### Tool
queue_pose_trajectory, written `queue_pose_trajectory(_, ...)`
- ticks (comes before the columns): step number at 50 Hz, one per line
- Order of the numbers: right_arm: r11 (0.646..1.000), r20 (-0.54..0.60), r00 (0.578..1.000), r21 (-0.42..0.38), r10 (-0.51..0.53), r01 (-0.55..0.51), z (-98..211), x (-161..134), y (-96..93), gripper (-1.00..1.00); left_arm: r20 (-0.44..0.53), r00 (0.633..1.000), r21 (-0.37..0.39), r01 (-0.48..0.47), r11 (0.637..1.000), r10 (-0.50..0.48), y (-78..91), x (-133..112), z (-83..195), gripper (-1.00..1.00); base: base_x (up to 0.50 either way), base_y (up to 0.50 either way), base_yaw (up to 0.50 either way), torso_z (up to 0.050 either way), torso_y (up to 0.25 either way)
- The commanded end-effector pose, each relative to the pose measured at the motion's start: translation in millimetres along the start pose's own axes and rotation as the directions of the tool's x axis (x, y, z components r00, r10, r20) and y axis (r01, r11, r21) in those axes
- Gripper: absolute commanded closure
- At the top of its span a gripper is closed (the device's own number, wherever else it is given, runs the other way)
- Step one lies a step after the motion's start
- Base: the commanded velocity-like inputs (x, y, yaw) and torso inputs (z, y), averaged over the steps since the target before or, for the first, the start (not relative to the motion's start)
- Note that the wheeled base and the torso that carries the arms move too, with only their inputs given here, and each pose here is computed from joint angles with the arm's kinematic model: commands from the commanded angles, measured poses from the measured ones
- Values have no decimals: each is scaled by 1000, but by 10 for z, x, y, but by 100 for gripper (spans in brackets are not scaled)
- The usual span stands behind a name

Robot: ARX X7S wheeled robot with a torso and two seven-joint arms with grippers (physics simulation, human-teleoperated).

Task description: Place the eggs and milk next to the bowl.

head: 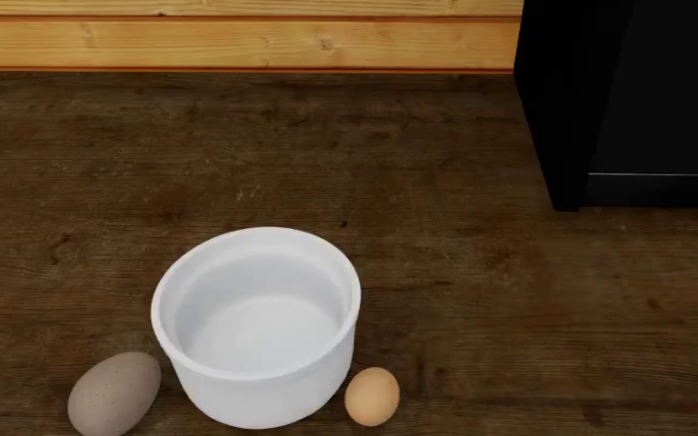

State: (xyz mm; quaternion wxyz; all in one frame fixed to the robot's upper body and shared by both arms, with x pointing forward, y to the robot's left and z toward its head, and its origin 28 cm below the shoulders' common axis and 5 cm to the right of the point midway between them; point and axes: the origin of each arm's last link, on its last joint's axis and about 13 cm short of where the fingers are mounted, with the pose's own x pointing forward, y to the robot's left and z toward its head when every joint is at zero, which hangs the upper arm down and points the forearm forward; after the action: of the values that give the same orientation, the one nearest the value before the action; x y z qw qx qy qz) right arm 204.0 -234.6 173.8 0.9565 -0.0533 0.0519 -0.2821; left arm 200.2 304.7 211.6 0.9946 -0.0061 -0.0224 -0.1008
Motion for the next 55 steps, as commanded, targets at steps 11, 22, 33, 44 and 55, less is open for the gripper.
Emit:
queue_pose_trajectory(11,1000,-14,1000,13,-13,13,-43,183,43,-100,12,1000,-4,-3,1000,3,30,13,12,-100,0,0,0,0,0)
queue_pose_trajectory(22,1000,-34,999,6,-29,30,-122,268,52,-100,14,1000,-1,-8,1000,8,39,3,24,-100,0,0,0,0,0)
queue_pose_trajectory(33,999,-44,998,-2,-37,37,-140,321,74,-100,10,1000,-3,-16,1000,17,56,2,6,-100,0,0,0,0,0)
queue_pose_trajectory(44,999,-55,998,-7,-42,42,-176,376,94,-100,6,1000,0,-20,1000,20,64,-1,-2,-100,0,0,0,0,0)
queue_pose_trajectory(55,999,-40,998,-4,-49,49,-147,370,70,100,2,1000,2,-16,1000,16,62,11,-19,-100,0,0,0,0,0)
